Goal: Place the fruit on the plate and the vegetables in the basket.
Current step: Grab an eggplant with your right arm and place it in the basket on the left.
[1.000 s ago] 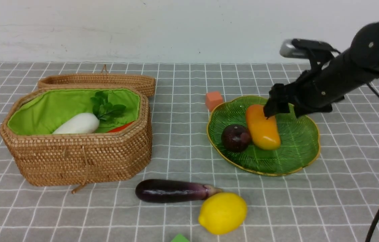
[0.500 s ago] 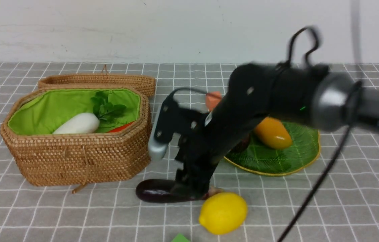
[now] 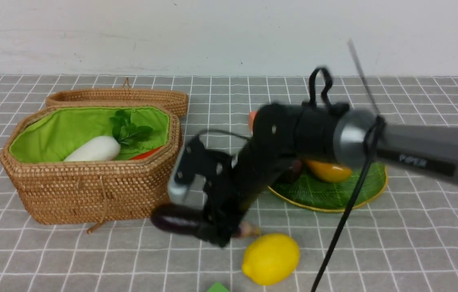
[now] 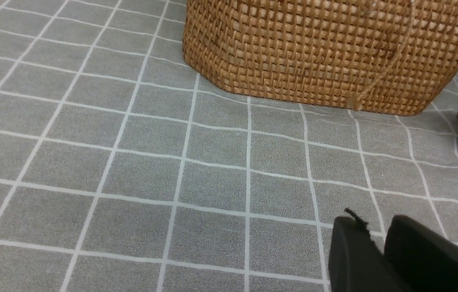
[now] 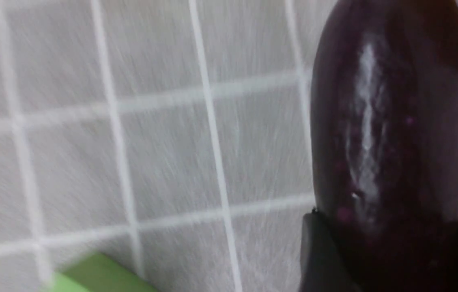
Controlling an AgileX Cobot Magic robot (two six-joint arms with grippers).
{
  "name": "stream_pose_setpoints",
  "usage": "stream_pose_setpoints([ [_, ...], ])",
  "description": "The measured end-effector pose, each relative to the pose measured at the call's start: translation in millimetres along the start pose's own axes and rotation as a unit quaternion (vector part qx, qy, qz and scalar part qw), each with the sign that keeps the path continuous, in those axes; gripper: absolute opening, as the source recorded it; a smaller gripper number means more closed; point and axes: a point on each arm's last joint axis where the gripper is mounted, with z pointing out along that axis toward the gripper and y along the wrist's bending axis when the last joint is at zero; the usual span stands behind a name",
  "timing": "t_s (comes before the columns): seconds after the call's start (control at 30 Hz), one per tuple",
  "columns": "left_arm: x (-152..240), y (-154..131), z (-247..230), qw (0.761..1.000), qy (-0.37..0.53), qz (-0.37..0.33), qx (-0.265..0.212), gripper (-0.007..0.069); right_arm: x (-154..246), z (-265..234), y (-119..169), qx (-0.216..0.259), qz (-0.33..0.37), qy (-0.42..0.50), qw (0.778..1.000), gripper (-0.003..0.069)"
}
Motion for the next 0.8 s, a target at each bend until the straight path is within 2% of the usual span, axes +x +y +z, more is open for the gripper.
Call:
stream_pose_setpoints([
  [0.13,0.0,0.0,0.0,1.000,0.000,0.000,0.000,0.0124,-55.9,-78.3,5.3,-0.014,-0.051,-0.072,0.996,0.0347],
  [0.17,0.0,0.0,0.0,1.000,0.000,0.000,0.000,0.0124,-58.1,-82.8,6.6,-0.018,-0.055,-0.074,0.996,0.0347],
  [0.2,0.0,0.0,0.0,1.000,0.000,0.000,0.000,0.0125,-76.9,-109.3,8.4,-0.014,-0.080,-0.108,0.991,0.0347],
  [0.23,0.0,0.0,0.0,1.000,0.000,0.000,0.000,0.0125,-77.0,-109.3,8.8,-0.016,-0.080,-0.109,0.991,0.0347],
  [0.37,0.0,0.0,0.0,1.000,0.000,0.000,0.000,0.0131,-112.6,-140.6,2.5,0.024,-0.082,-0.221,0.972,0.0347],
  [0.47,0.0,0.0,0.0,1.000,0.000,0.000,0.000,0.0133,-126.5,-124.4,-15.6,0.055,-0.030,-0.300,0.952,0.0347],
  [0.6,0.0,0.0,0.0,1.000,0.000,0.000,0.000,0.0138,-126.7,-73.0,-42.0,0.104,0.030,-0.340,0.934,0.0347],
  [0.7,0.0,0.0,0.0,1.000,0.000,0.000,0.000,0.0139,-115.3,-21.0,-56.7,0.139,0.049,-0.328,0.933,0.0347],
  [0.8,0.0,0.0,0.0,1.000,0.000,0.000,0.000,0.0141,-109.5,3.6,-57.0,0.136,0.056,-0.316,0.937,0.0355],
])
